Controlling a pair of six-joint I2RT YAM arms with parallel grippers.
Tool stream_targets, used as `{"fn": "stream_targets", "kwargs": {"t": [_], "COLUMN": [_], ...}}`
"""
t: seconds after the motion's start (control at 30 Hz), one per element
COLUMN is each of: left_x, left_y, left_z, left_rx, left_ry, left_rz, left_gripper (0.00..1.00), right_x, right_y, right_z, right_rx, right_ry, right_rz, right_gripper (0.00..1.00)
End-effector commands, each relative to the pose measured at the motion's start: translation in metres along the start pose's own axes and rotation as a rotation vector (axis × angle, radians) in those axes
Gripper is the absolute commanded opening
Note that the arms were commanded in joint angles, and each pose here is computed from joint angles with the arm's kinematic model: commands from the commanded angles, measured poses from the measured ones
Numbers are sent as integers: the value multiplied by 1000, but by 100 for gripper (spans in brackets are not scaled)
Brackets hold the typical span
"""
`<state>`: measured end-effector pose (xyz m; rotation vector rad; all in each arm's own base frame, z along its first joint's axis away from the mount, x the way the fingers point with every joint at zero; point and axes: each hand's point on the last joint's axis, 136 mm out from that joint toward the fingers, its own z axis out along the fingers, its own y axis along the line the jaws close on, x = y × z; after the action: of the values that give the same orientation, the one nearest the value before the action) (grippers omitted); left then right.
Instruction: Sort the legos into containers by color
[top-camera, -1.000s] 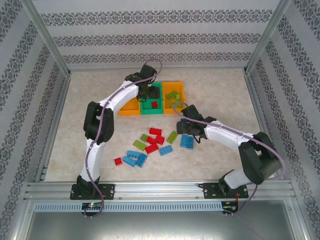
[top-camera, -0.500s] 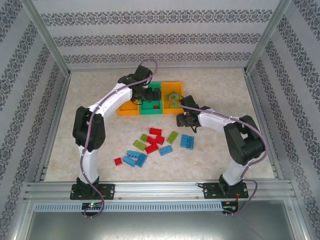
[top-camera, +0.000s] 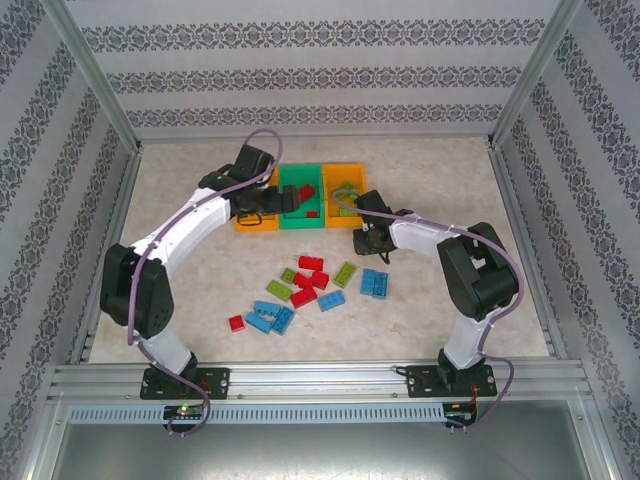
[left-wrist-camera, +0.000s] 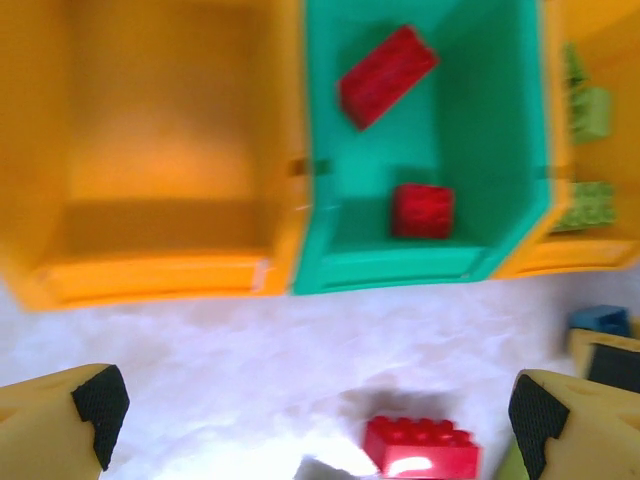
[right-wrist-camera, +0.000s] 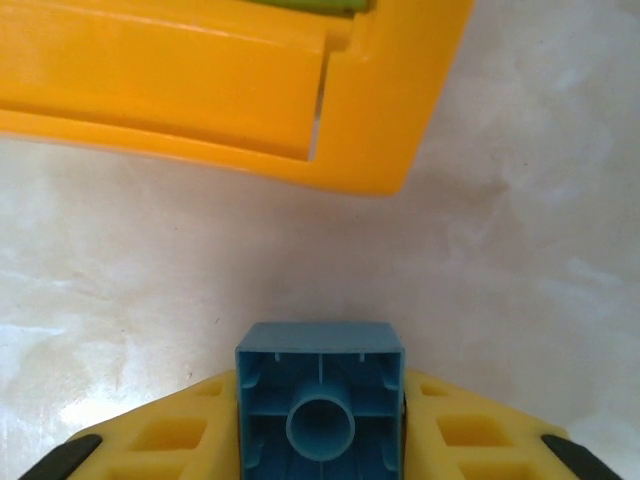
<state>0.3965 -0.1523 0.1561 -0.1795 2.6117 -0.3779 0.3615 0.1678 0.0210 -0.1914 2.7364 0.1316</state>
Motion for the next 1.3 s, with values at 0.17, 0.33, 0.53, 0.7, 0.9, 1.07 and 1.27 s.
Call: {"fn": "stream_targets", "kwargs": {"t": [0.17, 0.33, 0.53, 0.7, 0.9, 1.07, 1.27], "left_x": [28, 51, 80, 96, 116, 131, 147], "left_y": [61, 79, 104, 110, 115, 119, 124], "left_z": [-22, -21, -21, -21, -18, -15, -18], "left_rx": [-163, -181, -239, -229, -227, -230, -237], "left_ry": [-56, -34, 10, 29, 71, 104, 127], "left_rz": [1, -27, -37, -69, -85, -100, -160], "left_gripper": [99, 99, 99, 99, 99, 99, 99], "right_x": [-53, -93, -128, -143, -151, -154, -160], "right_y": [104, 181, 229, 251, 264, 259, 258], "right_z": [-75, -94, -83, -66, -45, -21, -11], "right_rx": [-251, -465, -598, -655, -670, -624, -608], "right_ry": [-169, -200, -185, -163, -133, -112, -107], "right_rz": [-122, -131, -77, -36, -15, 29, 57], "right_gripper": [30, 29, 30, 31, 35, 44, 57]}}
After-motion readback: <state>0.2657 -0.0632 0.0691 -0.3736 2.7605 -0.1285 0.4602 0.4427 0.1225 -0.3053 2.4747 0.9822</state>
